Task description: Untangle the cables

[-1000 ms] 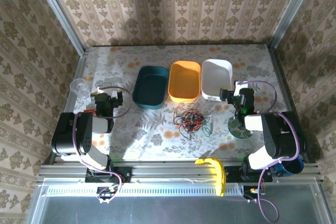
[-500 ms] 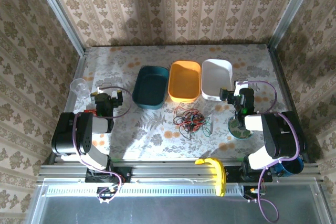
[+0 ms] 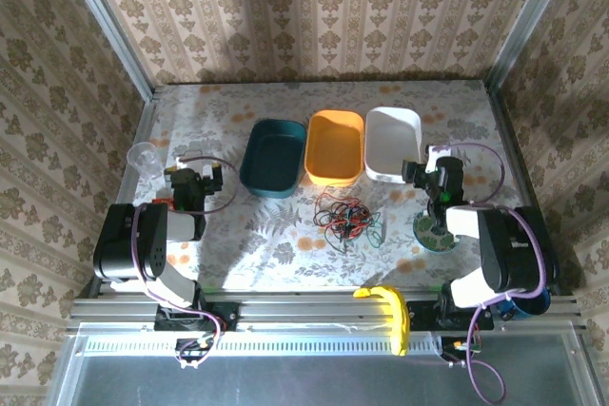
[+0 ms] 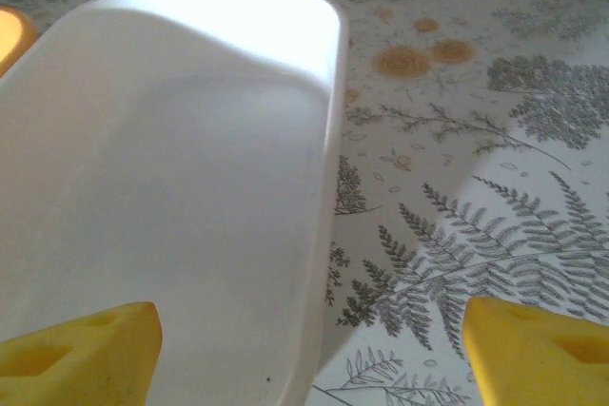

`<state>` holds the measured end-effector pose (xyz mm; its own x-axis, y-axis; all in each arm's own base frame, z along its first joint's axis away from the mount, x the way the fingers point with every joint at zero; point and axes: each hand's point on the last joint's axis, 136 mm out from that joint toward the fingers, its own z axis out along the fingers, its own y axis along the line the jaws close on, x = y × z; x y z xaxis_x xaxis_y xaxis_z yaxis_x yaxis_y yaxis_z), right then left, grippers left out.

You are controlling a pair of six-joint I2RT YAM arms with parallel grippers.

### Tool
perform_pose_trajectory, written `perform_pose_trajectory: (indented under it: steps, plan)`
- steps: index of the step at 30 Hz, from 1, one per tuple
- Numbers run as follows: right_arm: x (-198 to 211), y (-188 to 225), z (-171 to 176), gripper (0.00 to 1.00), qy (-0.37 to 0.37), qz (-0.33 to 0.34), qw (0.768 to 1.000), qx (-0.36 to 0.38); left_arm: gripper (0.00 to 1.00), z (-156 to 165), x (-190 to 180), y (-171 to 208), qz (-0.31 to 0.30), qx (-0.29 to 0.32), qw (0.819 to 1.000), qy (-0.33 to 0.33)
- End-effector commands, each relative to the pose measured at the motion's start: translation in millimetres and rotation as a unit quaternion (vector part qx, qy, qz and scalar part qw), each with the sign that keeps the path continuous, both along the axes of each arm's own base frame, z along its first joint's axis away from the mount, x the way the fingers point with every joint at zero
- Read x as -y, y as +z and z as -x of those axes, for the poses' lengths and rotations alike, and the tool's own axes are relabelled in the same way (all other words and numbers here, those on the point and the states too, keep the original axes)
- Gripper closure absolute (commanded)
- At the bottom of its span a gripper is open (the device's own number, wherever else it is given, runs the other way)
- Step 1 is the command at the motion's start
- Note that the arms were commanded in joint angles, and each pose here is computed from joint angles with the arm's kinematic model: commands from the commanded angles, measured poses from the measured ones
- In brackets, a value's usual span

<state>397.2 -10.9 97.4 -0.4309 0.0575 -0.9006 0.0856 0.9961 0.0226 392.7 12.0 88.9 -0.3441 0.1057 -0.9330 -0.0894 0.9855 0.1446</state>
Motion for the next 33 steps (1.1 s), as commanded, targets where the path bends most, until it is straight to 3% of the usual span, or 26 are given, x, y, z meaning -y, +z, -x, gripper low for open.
perform_pose_trajectory:
  steps: [1,3,7,10,13,16,20,22,27,33]
  plan:
    - [9,48,2,0.18,-0.057,0.003,0.998,-0.020,0.00,-7,1,17,0.004,0.007,1.000,-0.007]
    - [1,66,11,0.18,-0.070,0.016,0.997,-0.016,0.00,-5,-11,35,-0.009,-0.005,0.999,0.042]
    - [-51,81,30,0.19,-0.003,0.027,0.999,-0.041,0.00,7,-25,78,-0.001,0.028,0.994,0.108]
    - [-118,76,55,0.19,0.113,0.034,0.989,-0.093,0.00,12,10,100,0.012,-0.007,0.998,0.056]
    - [-169,68,85,0.19,0.212,0.050,0.967,-0.134,0.00,23,90,110,0.030,-0.019,0.997,-0.072]
    - [-183,58,96,0.19,0.224,0.010,0.959,-0.172,0.00,49,187,102,0.084,-0.047,0.972,-0.217]
    - [-183,36,101,0.22,0.215,-0.014,0.950,-0.227,0.00,86,285,73,0.125,-0.122,0.915,-0.364]
    - [-177,24,101,0.24,0.199,-0.032,0.943,-0.265,0.00,96,310,57,0.097,-0.165,0.898,-0.396]
    - [-172,13,107,0.28,0.196,-0.089,0.922,-0.322,0.00,115,357,44,0.040,-0.199,0.848,-0.491]
    - [-144,0,127,0.32,0.135,-0.111,0.907,-0.383,0.00,128,373,30,0.006,-0.230,0.815,-0.531]
